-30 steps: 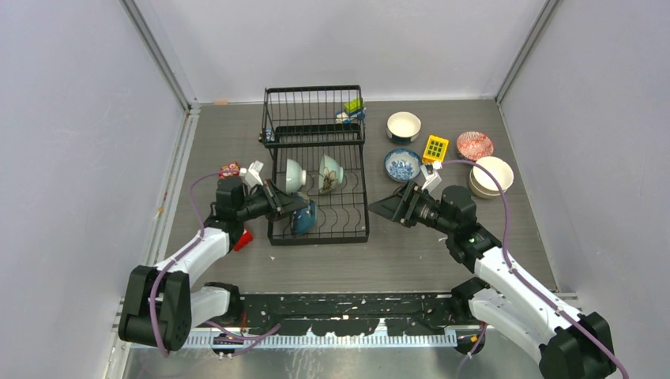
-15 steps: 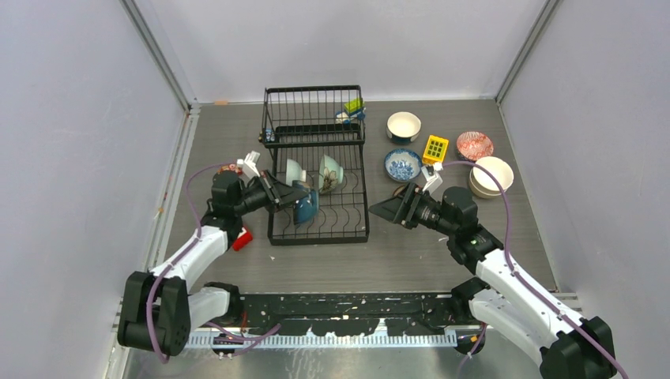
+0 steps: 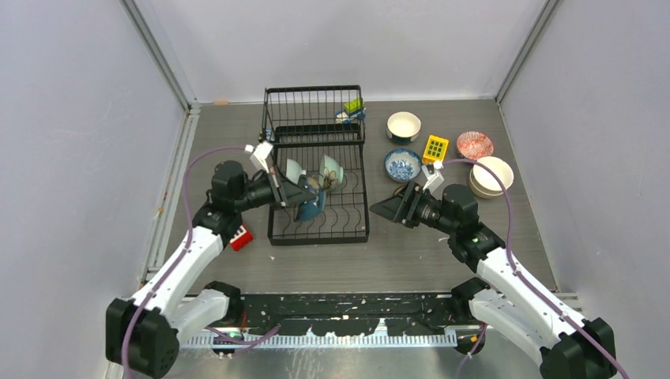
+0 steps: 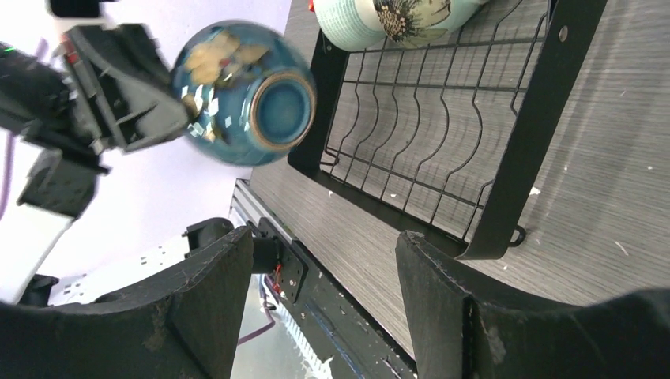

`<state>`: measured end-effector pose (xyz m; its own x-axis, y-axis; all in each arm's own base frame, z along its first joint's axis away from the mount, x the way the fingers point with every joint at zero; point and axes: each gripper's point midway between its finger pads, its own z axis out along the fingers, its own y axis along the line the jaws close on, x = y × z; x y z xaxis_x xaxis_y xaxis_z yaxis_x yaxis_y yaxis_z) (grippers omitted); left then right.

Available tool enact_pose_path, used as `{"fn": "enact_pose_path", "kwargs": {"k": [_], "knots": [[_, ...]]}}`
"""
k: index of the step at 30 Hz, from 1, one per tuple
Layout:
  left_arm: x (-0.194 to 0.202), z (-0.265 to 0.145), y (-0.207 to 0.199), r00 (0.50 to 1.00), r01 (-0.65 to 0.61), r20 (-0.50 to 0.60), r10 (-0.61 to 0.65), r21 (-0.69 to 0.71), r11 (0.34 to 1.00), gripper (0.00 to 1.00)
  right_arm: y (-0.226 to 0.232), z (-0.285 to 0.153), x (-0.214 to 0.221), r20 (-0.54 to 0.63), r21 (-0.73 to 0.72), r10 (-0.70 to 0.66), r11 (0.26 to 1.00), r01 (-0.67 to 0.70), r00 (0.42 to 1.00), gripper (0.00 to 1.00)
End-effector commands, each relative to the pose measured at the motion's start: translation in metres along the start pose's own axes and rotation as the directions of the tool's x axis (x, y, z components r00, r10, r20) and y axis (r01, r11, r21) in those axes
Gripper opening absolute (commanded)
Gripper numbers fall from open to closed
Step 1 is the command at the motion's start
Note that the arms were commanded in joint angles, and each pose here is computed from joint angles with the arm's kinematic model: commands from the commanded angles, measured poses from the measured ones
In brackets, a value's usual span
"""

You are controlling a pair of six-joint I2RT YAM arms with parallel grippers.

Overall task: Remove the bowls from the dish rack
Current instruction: Pick up the bowl from the dish rack.

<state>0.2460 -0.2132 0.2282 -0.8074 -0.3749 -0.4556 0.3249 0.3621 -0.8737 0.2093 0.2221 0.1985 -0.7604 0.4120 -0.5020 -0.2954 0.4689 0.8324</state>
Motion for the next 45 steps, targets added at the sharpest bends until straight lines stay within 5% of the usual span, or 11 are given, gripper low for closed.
{"fn": "enact_pose_path", "kwargs": {"k": [1, 8, 15, 20, 24, 29, 33, 41, 45], "knots": [[0.018, -0.014, -0.055, 0.913, -0.4, -0.088, 0.398, -0.01, 0.916, 0.0, 0.033, -0.006, -0.028, 0.061, -0.024, -0.098, 0.995, 0.1, 0.993, 0.71], [0.046, -0.037, -0.076, 0.76, -0.639, -0.173, 0.626, -0.022, 0.769, 0.0, 0.063, -0.026, -0.053, 0.085, 0.024, -0.184, 0.983, 0.183, 0.979, 0.7], [0.081, -0.063, -0.068, 0.424, -0.887, -0.335, 0.842, 0.037, 0.461, 0.0, 0.076, -0.053, -0.057, -0.08, 0.171, -0.301, 0.935, 0.311, 0.95, 0.67], [0.11, -0.061, -0.064, 0.084, -0.973, -0.384, 0.92, 0.169, 0.159, 0.0, 0.062, -0.064, -0.041, -0.245, 0.295, -0.365, 0.855, 0.428, 0.898, 0.66], [0.131, -0.054, -0.061, -0.285, -0.941, -0.394, 0.874, 0.287, -0.178, 0.0, 0.061, -0.065, -0.019, -0.404, 0.294, -0.392, 0.8, 0.523, 0.826, 0.66], [0.15, -0.052, -0.065, -0.534, -0.827, -0.317, 0.784, 0.389, -0.406, 0.0, 0.075, -0.062, 0.002, -0.507, 0.208, -0.422, 0.786, 0.582, 0.752, 0.67], [0.163, -0.061, -0.062, -0.637, -0.743, -0.245, 0.731, 0.449, -0.496, 0.0, 0.092, -0.059, 0.018, -0.548, 0.15, -0.459, 0.769, 0.621, 0.7, 0.67], [0.184, -0.076, -0.052, -0.697, -0.653, -0.189, 0.691, 0.564, -0.505, 0.0, 0.099, -0.039, 0.032, -0.574, 0.187, -0.53, 0.657, 0.73, 0.624, 0.75], [0.189, -0.083, -0.053, -0.687, -0.646, -0.174, 0.706, 0.591, -0.483, 0.0, 0.108, -0.027, 0.036, -0.56, 0.204, -0.566, 0.614, 0.763, 0.605, 0.76]]}}
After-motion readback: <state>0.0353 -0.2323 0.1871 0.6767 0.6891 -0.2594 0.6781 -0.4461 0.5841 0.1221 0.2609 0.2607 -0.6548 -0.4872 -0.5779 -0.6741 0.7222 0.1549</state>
